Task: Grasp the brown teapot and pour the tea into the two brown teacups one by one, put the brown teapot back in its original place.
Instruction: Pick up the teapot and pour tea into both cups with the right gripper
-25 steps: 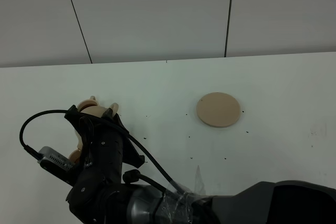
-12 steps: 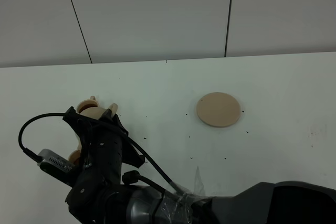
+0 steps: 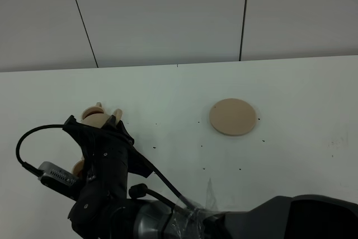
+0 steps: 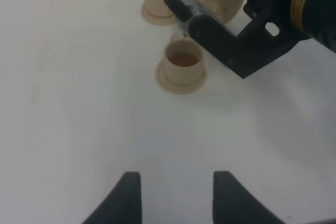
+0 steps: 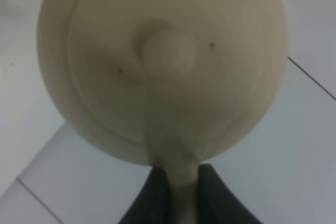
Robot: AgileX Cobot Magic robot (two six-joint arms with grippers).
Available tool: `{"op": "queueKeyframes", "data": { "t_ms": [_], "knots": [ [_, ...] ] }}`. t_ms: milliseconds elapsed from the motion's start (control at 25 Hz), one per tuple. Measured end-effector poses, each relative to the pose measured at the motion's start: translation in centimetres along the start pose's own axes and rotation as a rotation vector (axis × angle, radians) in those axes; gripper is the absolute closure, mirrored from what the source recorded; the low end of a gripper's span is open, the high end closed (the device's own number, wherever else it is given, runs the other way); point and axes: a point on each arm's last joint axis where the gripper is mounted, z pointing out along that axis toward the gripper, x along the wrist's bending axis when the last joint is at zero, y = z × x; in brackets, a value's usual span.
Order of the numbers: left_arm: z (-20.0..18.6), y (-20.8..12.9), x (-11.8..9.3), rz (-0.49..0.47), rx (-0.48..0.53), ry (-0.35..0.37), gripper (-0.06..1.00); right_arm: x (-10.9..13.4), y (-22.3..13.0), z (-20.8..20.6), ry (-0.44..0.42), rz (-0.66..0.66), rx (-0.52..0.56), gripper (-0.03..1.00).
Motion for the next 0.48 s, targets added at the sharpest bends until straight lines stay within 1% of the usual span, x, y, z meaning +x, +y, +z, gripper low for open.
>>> {"op": "queueKeyframes", "data": {
  "t_ms": [480],
  "knots": [
    [0.0,0.0,0.0,0.0,0.0,0.0,0.55,-0.04,0.06,-0.07,-0.003,-0.011,-0.001,0.87]
  ]
}}
